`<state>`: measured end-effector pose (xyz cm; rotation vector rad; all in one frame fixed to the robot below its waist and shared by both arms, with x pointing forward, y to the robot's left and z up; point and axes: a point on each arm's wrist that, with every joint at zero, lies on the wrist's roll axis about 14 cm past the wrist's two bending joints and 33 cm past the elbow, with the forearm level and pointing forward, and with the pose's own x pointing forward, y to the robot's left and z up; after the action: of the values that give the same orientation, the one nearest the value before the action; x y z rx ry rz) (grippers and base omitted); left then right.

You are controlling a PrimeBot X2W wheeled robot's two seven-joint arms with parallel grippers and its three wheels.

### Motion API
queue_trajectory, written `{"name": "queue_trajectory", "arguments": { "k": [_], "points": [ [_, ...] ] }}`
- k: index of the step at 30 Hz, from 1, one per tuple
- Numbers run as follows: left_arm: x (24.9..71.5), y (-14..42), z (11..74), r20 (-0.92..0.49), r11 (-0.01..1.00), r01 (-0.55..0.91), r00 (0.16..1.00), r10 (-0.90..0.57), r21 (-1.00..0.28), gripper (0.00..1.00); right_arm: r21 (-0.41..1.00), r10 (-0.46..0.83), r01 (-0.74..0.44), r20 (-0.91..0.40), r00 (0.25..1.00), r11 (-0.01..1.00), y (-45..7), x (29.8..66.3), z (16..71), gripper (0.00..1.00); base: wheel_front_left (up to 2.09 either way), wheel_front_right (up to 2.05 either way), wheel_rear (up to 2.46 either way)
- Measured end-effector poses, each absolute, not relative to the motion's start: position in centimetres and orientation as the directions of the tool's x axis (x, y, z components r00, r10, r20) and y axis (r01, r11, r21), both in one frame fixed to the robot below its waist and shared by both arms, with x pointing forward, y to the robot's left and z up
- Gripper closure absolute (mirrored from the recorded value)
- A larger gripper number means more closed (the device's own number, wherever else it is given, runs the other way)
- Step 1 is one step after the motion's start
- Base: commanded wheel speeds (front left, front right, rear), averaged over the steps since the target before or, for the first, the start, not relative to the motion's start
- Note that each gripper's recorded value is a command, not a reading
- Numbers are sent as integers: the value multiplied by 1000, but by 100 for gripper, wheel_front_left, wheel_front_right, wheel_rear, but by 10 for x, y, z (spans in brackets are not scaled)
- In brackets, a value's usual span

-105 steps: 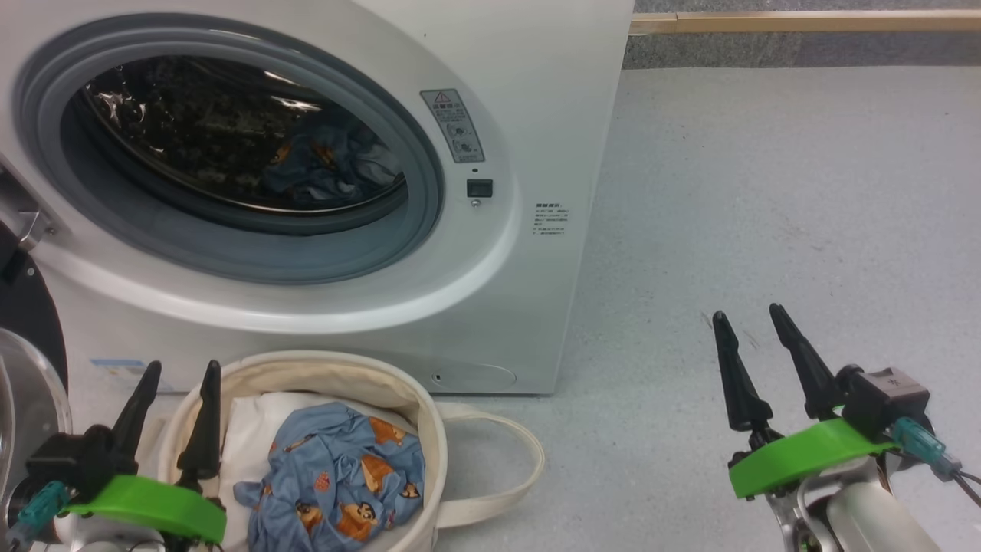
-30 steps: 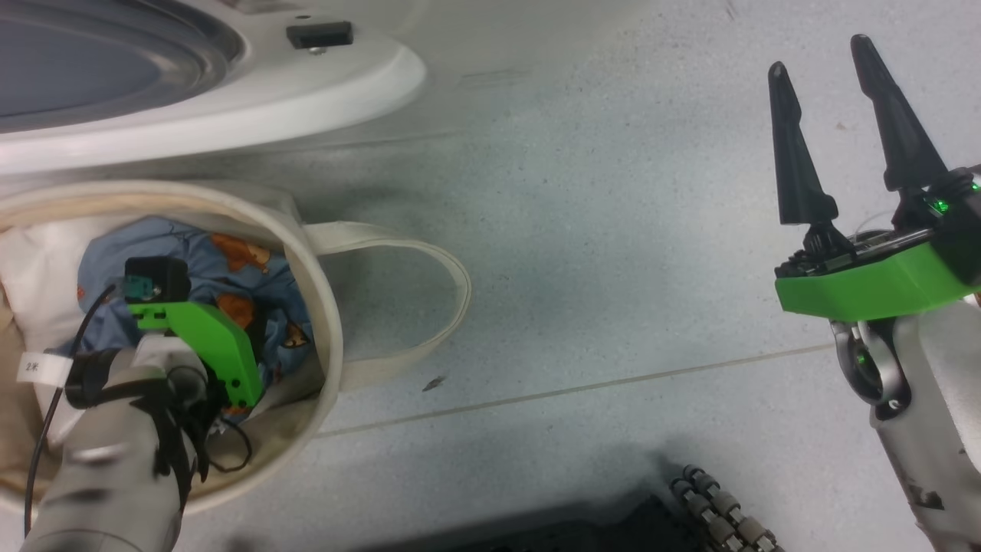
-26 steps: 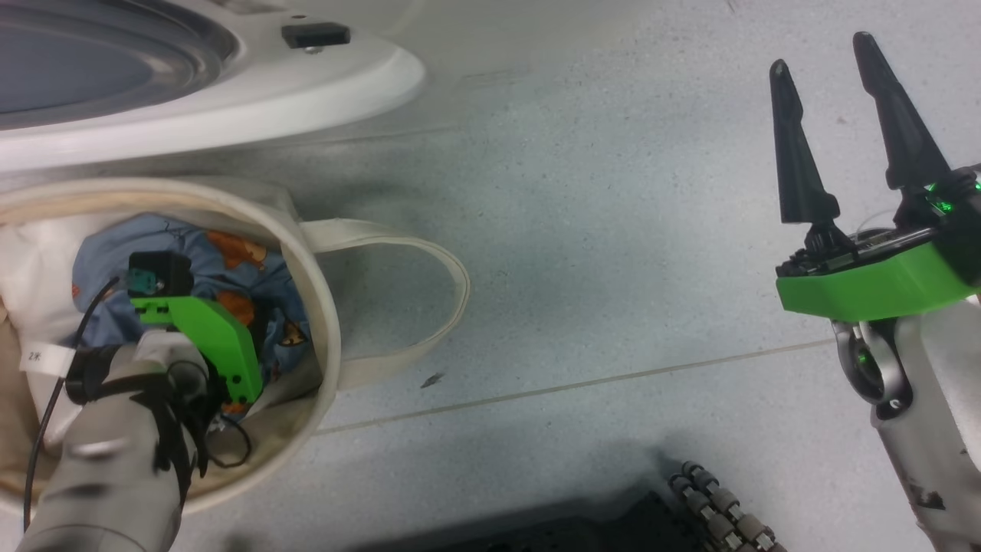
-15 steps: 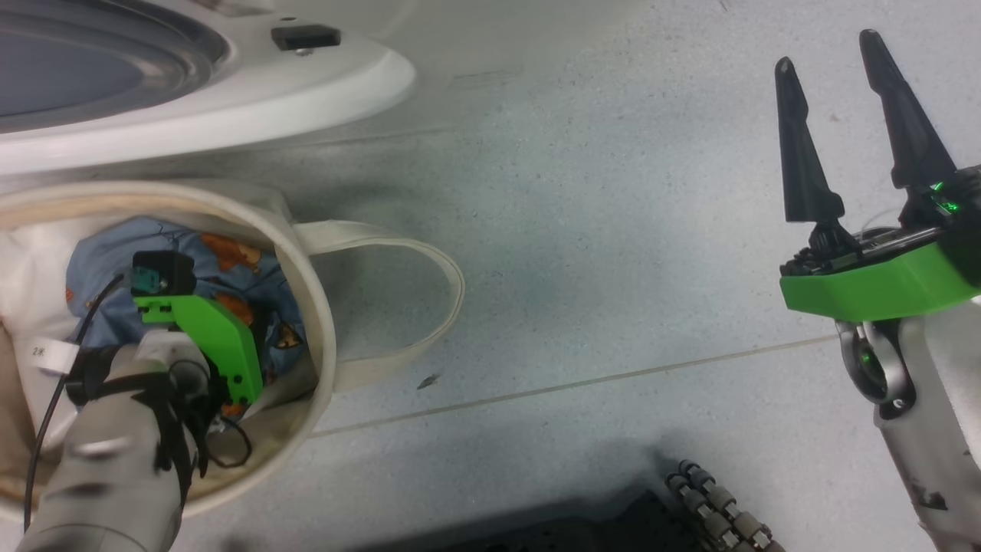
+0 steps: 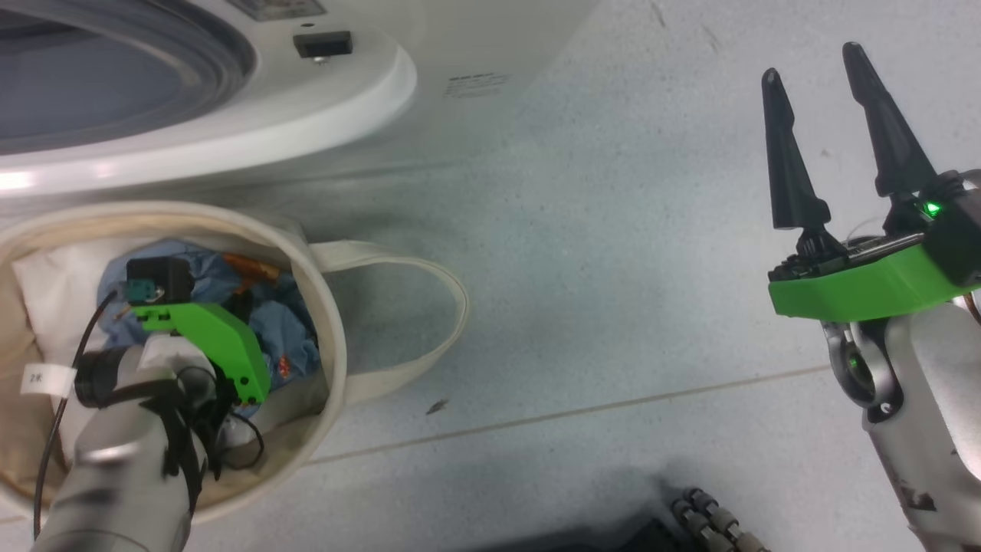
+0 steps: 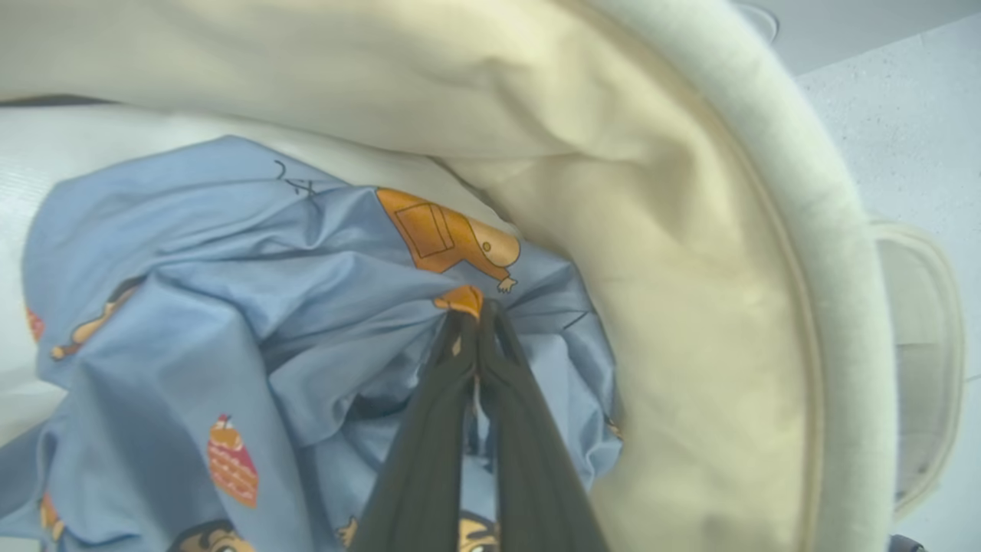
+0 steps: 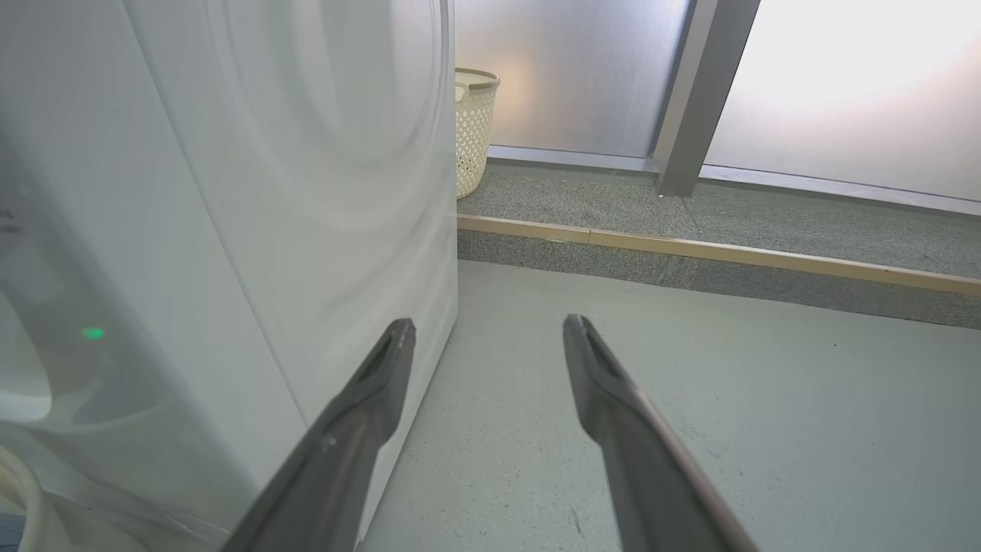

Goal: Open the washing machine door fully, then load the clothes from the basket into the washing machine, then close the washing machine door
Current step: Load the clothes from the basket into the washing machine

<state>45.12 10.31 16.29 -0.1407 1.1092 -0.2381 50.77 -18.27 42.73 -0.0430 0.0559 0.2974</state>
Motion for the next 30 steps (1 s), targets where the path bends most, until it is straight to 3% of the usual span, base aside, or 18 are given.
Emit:
{"name": "queue_trajectory", "arguments": {
  "k": [13, 26, 30],
  "points": [
    [470, 96, 231, -709, 952, 96, 646, -282, -291, 100, 16, 301, -302, 32, 953, 953, -168, 504, 470, 0, 0, 0, 0],
    [470, 107, 297, -553, 939, 132, 778, -296, -318, 100, 91, 310, -317, 86, 947, 944, -149, 486, 497, 0, 0, 0, 0],
    [479, 116, 337, -449, 931, 155, 842, -300, -331, 100, 112, 311, -322, 99, 945, 940, -144, 475, 506, 0, 0, 0, 0]
  ]
}}
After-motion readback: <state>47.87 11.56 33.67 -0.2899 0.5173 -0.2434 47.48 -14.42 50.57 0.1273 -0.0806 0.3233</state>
